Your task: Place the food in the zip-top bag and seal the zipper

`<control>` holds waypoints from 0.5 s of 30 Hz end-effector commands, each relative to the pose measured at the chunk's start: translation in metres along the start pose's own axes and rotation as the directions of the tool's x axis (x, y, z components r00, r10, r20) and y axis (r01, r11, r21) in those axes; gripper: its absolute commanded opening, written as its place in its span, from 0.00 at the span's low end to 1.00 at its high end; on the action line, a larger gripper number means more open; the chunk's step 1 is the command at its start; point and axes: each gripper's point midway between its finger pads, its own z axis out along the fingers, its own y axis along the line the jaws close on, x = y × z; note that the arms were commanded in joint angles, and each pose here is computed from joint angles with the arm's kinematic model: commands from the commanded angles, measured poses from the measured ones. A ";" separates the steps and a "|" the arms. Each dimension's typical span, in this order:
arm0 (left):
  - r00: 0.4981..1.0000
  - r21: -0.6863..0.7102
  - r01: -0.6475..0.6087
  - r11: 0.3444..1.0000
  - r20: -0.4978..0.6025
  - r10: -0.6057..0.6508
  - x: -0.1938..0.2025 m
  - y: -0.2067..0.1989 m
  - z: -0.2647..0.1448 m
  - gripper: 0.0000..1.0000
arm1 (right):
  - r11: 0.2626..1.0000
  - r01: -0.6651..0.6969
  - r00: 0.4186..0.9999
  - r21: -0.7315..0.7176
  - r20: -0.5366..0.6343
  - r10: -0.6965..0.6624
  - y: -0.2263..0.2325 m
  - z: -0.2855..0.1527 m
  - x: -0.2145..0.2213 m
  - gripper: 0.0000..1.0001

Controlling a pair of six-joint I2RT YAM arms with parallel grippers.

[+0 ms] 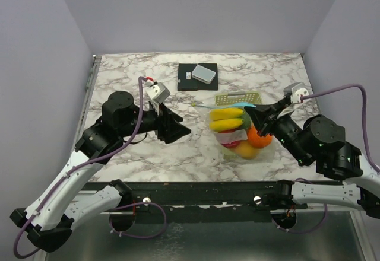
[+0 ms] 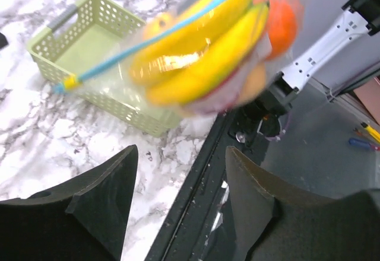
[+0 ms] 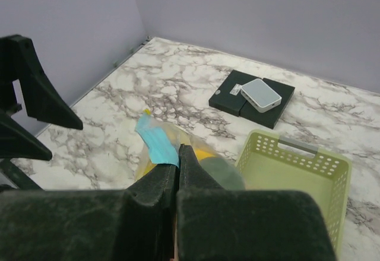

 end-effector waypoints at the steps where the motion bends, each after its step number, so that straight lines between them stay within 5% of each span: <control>1: 0.996 -0.062 -0.051 0.997 0.063 0.055 -0.027 0.003 -0.006 0.63 | 0.994 -0.011 1.000 -0.105 -0.021 0.009 0.019 -0.002 -0.005 0.01; 15: 0.988 0.168 -0.148 0.975 0.067 0.139 -0.036 -0.043 -0.016 0.80 | 0.933 -0.065 0.994 -0.353 -0.105 0.030 0.080 0.002 0.010 0.01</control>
